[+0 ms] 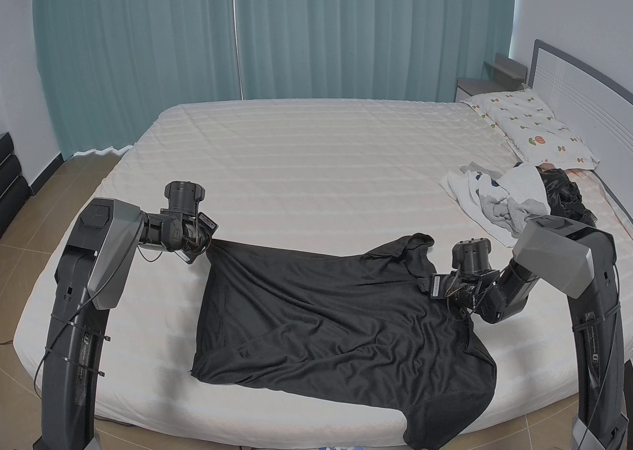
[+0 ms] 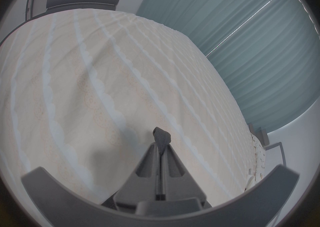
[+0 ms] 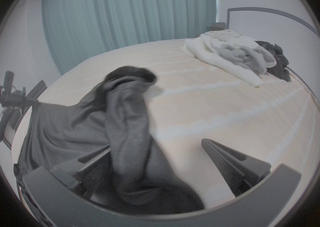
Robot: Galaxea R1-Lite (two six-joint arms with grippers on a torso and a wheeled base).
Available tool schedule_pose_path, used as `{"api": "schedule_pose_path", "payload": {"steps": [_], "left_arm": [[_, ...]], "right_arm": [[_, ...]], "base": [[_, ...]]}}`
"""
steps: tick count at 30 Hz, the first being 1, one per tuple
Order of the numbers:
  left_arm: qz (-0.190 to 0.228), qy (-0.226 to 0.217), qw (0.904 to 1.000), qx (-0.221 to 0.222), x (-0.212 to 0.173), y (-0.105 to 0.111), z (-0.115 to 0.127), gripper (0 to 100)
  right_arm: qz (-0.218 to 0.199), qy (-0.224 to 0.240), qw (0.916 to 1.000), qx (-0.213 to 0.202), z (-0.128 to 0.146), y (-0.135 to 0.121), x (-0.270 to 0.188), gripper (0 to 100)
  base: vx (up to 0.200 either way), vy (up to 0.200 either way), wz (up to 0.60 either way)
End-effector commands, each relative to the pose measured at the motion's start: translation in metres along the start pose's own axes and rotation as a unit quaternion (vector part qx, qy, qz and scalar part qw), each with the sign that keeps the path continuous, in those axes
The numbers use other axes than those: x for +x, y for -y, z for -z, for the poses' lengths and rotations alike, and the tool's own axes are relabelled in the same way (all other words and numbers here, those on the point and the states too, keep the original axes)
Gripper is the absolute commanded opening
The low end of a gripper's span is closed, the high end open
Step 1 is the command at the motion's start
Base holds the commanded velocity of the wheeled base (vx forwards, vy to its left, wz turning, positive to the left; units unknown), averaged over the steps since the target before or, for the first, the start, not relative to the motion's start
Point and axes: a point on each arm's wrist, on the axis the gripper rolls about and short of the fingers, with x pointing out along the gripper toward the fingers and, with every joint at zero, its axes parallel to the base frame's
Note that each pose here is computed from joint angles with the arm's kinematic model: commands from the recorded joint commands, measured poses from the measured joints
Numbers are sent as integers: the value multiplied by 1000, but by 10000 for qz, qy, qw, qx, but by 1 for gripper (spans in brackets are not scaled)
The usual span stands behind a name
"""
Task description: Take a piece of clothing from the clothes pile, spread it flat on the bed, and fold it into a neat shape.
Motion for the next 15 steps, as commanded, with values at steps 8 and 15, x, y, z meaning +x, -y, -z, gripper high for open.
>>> {"api": "schedule_pose_path", "payload": {"steps": [8, 15], "left_arm": [[-18, 8, 10000, -7, 1, -1, 0, 0], [-44, -9, 10000, -4, 2, -3, 1, 0]], "right_arm": [[484, 471, 9959, 607, -26, 65, 8, 100], [521, 579, 9926, 928, -27, 79, 15, 100]], "base": [[0, 0, 0], [0, 0, 0]]}}
